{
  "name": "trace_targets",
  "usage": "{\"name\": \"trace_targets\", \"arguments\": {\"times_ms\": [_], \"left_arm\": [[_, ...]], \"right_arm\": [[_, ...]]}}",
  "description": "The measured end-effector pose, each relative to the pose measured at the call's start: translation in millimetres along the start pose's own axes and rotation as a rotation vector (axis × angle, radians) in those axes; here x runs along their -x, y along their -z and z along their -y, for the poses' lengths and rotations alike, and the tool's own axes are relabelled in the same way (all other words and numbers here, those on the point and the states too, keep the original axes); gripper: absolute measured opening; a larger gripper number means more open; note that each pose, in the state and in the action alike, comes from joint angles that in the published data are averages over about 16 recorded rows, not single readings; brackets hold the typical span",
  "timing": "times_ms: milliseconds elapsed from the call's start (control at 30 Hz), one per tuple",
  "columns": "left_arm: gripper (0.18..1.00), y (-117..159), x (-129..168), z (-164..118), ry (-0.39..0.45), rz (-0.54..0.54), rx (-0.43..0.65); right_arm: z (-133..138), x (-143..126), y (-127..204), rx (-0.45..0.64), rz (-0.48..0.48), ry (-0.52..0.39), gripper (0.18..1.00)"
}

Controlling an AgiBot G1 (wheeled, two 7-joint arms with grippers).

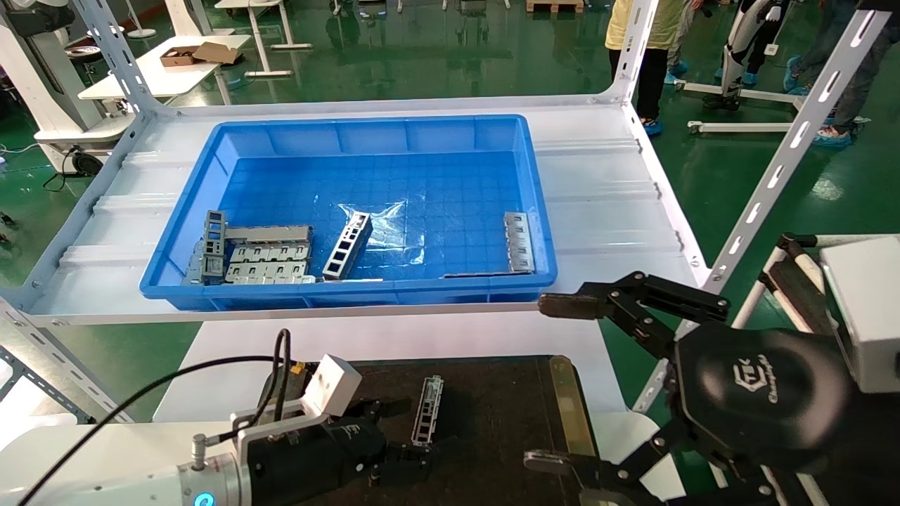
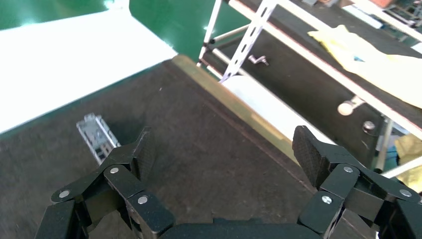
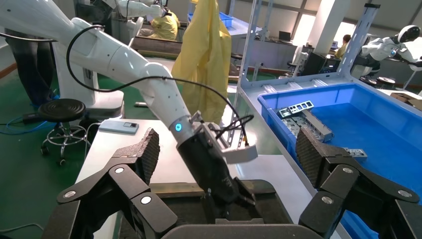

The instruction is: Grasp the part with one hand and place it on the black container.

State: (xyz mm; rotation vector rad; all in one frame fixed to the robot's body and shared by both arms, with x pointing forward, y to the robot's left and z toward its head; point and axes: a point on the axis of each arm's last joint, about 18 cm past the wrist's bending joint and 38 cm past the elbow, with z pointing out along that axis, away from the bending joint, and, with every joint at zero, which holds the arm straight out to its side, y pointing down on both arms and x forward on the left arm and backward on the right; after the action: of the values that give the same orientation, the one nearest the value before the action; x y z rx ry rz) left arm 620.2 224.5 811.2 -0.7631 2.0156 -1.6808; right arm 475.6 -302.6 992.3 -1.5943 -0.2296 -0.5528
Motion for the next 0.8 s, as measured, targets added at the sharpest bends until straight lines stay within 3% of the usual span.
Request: {"name": "trace_targets", "arguments": {"times_ms": [367,800], "left_arm": [[1.0,28,-1,28,-0.114,-0.1,-0.027],[1.0,61,-3,64,-0.207,-0.166,-0.058]], "right_arm": [[0,0,0,0.0,0.0,0.0,0.998],[0,0,0,0.0,0.0,0.0,1.001]]}}
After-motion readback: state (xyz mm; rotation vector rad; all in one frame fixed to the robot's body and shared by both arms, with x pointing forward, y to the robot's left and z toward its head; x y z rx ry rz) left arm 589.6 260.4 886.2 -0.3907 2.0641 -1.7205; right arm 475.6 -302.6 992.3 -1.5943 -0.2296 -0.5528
